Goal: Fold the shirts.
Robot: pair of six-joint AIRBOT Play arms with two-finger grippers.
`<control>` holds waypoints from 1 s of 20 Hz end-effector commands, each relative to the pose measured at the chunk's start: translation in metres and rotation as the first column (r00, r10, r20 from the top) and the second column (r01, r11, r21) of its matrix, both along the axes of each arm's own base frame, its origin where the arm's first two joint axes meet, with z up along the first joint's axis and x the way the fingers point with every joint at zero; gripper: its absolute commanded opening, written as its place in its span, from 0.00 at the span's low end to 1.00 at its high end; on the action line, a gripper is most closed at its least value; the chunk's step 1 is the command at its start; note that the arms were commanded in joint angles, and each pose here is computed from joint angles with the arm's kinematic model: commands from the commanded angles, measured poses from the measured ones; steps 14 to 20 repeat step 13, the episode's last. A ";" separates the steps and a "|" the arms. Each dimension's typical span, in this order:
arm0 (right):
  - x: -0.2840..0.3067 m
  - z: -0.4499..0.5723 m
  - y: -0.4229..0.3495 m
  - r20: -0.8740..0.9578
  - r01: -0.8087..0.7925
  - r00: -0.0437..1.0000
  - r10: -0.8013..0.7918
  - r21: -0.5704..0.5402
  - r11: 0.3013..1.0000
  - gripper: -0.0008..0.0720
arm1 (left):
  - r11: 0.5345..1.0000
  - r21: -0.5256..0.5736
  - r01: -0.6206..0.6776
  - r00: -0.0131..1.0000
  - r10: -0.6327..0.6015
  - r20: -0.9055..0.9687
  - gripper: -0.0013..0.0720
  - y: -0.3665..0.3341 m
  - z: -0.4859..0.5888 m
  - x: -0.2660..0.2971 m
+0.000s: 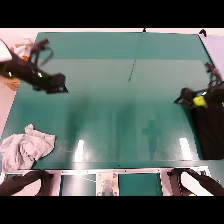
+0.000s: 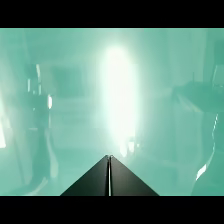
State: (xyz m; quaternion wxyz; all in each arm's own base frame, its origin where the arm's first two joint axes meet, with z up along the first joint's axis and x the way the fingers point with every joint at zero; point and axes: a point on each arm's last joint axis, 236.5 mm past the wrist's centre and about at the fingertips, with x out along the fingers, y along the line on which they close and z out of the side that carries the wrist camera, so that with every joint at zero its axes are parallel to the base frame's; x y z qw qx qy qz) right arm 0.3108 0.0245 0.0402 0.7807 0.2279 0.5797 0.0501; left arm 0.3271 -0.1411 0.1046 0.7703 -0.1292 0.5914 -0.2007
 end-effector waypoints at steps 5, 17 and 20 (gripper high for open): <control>-0.034 -0.020 0.044 -0.045 -0.111 0.993 0.113 0.035 0.993 0.04 | 0.999 -0.015 -0.035 0.999 0.035 -0.006 0.05 -0.009 -0.021 -0.030; -0.034 -0.020 0.044 -0.046 -0.111 0.993 0.112 0.035 0.993 0.04 | 0.998 -0.024 -0.052 0.998 0.053 0.029 0.05 -0.009 -0.018 -0.021; -0.034 -0.020 0.044 -0.046 -0.111 0.993 0.112 0.035 0.993 0.04 | 0.998 -0.024 -0.052 0.998 0.053 0.029 0.05 -0.009 -0.018 -0.021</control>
